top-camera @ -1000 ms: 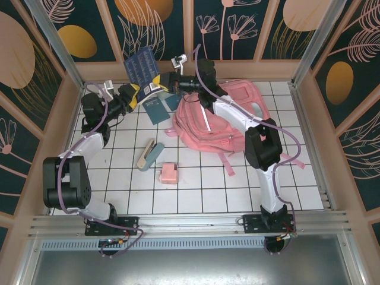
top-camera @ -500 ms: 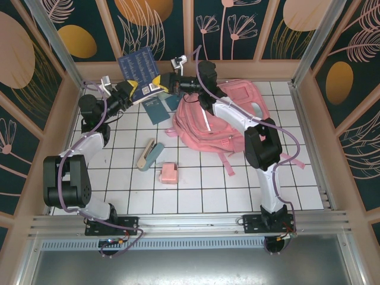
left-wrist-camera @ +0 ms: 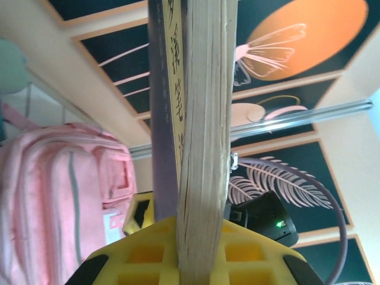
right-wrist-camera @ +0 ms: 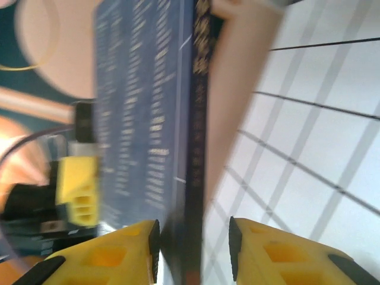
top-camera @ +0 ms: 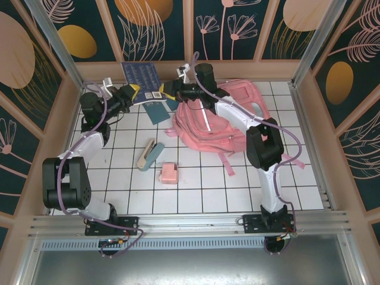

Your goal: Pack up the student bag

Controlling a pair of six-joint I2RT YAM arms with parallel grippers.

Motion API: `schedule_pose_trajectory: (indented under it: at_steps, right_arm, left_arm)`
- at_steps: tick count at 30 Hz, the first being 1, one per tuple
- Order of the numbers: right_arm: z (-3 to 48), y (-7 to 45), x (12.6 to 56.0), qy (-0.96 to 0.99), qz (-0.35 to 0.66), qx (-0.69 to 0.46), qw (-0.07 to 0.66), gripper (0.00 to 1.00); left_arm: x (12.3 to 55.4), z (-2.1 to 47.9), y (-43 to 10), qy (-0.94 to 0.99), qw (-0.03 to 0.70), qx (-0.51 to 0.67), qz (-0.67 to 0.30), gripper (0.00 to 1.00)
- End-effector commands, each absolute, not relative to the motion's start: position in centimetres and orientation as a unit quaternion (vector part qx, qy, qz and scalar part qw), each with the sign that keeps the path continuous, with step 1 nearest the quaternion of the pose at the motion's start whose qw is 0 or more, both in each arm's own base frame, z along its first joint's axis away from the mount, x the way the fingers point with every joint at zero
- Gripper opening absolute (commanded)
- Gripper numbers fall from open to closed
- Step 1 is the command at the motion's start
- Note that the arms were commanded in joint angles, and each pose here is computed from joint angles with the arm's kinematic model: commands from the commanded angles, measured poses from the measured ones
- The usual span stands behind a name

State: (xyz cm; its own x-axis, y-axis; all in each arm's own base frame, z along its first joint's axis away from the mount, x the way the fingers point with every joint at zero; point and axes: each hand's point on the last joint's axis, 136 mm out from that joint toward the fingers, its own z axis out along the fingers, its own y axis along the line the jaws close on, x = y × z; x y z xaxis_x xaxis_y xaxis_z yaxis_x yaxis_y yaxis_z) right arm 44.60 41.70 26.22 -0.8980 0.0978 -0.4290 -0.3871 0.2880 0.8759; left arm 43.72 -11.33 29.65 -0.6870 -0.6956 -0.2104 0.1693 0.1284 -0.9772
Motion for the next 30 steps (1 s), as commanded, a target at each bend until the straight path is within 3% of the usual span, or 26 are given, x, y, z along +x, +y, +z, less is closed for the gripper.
schedule_pose_trajectory:
  at_steps: [1, 12, 24, 26, 29, 30]
  right_arm:
    - [22.1, 36.3, 46.6, 0.859, 0.426, -0.091, 0.268, 0.39]
    - [13.6, 30.3, 47.8, 0.939, 0.146, -0.101, 0.296, 0.41]
    - [7.7, 29.8, 46.4, 0.950, 0.014, -0.139, 0.279, 0.44]
    - [7.0, 29.2, 46.4, 0.950, -0.013, -0.138, 0.278, 0.34]
    - [7.4, 28.4, 46.6, 0.948, -0.034, -0.128, 0.289, 0.00]
    - [8.0, 28.3, 46.7, 0.946, -0.036, -0.124, 0.296, 0.00]
  left_arm:
    - [42.9, 31.6, -11.1, 0.690, 0.388, -0.161, -0.590, 0.00]
    - [41.7, 29.2, -10.8, 0.727, 0.382, -0.165, -0.547, 0.00]
    - [40.9, 28.8, -11.0, 0.729, 0.376, -0.161, -0.548, 0.00]
    - [40.9, 28.6, -11.0, 0.730, 0.375, -0.162, -0.548, 0.00]
    - [40.8, 28.4, -10.9, 0.730, 0.373, -0.164, -0.548, 0.00]
    - [40.8, 28.2, -10.9, 0.730, 0.372, -0.165, -0.549, 0.00]
